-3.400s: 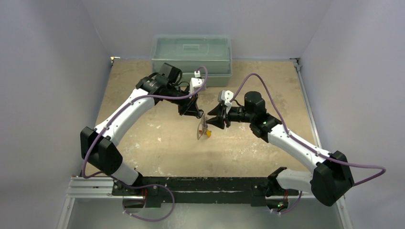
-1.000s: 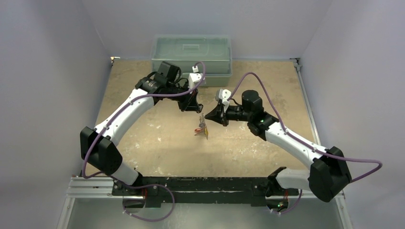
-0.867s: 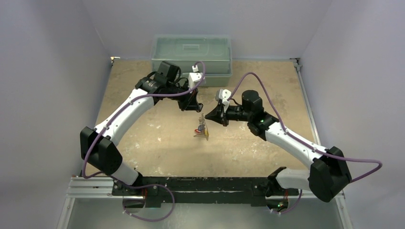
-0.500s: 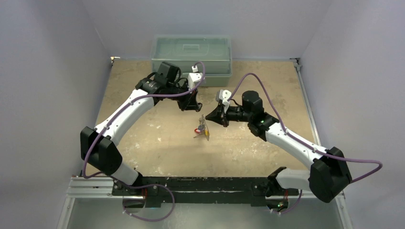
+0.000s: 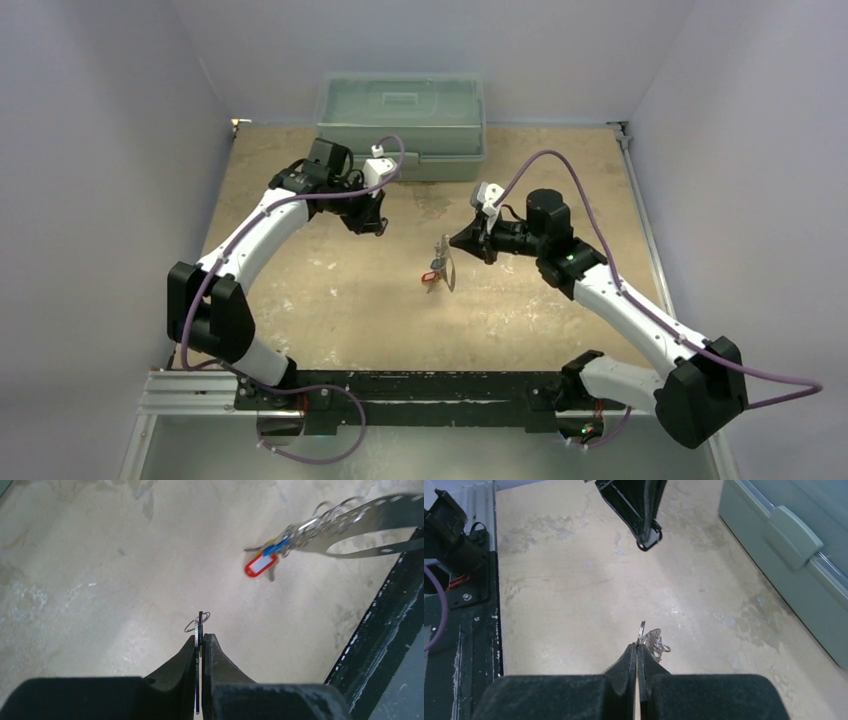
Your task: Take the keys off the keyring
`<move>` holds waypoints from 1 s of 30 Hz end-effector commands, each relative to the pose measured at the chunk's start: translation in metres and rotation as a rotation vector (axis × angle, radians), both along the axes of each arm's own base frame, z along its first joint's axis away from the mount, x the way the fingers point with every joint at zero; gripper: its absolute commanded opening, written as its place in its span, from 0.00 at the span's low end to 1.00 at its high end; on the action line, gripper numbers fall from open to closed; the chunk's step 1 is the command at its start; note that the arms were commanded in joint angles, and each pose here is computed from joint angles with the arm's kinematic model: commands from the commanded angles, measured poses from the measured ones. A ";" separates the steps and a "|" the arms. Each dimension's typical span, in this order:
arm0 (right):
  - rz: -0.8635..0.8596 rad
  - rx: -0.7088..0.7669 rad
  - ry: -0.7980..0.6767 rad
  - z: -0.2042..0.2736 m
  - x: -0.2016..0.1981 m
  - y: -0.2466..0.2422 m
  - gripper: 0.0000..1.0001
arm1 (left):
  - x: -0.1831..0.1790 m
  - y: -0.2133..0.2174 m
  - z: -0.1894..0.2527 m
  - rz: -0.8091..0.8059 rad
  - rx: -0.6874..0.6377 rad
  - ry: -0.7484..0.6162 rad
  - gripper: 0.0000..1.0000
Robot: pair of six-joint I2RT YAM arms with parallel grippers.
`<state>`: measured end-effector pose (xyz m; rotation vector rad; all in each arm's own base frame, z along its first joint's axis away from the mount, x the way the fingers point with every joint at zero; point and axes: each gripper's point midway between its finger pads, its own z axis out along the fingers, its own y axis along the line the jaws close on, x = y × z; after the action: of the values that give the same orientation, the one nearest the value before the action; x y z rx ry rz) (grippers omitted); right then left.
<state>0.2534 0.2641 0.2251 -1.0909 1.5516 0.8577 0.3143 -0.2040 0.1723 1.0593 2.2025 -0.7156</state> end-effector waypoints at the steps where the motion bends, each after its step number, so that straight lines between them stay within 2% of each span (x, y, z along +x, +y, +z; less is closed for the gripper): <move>1: -0.111 -0.026 -0.055 0.028 0.009 -0.023 0.00 | 0.009 0.037 -0.026 0.041 0.094 0.018 0.00; 10: -0.244 -0.126 -0.076 0.032 0.018 -0.055 0.00 | 0.009 0.069 -0.057 0.080 0.174 0.067 0.00; 18: -0.066 -0.167 0.148 -0.032 0.017 -0.022 0.00 | -0.003 0.082 -0.087 0.070 0.239 0.142 0.00; 30: 0.082 -0.188 0.216 -0.079 0.004 0.039 0.00 | -0.011 0.100 -0.117 0.085 0.285 0.210 0.00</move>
<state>0.2523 0.2793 0.1317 -1.2231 1.9029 0.8740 0.3041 -0.1118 0.0648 1.0500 2.5609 -0.5066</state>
